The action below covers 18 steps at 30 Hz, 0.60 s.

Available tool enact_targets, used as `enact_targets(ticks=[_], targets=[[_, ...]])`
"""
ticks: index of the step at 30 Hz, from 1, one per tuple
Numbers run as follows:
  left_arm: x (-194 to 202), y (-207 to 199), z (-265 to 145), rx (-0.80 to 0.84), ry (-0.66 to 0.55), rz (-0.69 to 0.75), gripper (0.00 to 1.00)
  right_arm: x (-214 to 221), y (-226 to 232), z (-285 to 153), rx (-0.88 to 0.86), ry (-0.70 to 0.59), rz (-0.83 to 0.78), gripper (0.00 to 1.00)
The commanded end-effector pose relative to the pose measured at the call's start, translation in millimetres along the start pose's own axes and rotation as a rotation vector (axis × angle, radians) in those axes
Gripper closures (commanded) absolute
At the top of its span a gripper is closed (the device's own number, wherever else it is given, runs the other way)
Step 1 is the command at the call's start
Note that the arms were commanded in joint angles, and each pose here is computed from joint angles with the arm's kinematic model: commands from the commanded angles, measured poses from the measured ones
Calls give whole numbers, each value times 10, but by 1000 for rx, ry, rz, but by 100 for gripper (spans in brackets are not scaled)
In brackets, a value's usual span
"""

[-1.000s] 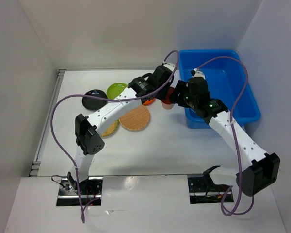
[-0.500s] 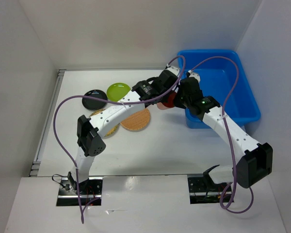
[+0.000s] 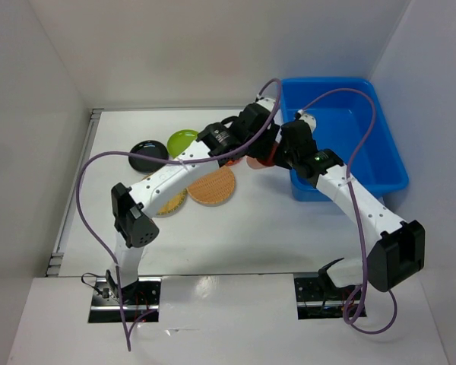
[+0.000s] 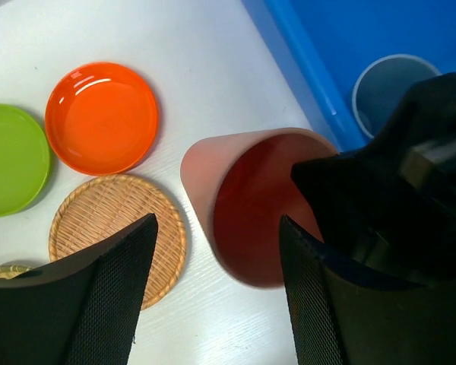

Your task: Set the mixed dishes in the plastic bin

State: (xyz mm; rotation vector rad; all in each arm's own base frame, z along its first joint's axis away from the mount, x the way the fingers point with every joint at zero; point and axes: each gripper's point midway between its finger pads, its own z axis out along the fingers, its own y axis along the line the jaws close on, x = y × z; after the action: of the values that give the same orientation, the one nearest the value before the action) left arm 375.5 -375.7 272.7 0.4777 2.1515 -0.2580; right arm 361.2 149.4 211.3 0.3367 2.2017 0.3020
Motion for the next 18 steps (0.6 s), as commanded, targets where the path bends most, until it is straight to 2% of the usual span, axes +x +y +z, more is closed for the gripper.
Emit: enact_targets(ticks=[1,8,10,11,12,18], targets=[[-414,-6,-444,55,-128,-66,28,-292,47,-117,-11,-112,62,100],[-539,76,-739,66,-179,-85,22,-294,-179,-135,46,-130,86,100],[-679,110,-933,84,-241,-108,19,-370,-257,-159,59,-149,104,100],[-626,125,-935,83,-237,-106,16,-423,-277,-207,57,-165,113,100],[-751,155,-1108,100,-296,-128,15,-505,-309,-248,64,-189,116,100],[-630,759,-1102,-37,-305,-194,6,-946,-505,-681,77,-311,154,100]])
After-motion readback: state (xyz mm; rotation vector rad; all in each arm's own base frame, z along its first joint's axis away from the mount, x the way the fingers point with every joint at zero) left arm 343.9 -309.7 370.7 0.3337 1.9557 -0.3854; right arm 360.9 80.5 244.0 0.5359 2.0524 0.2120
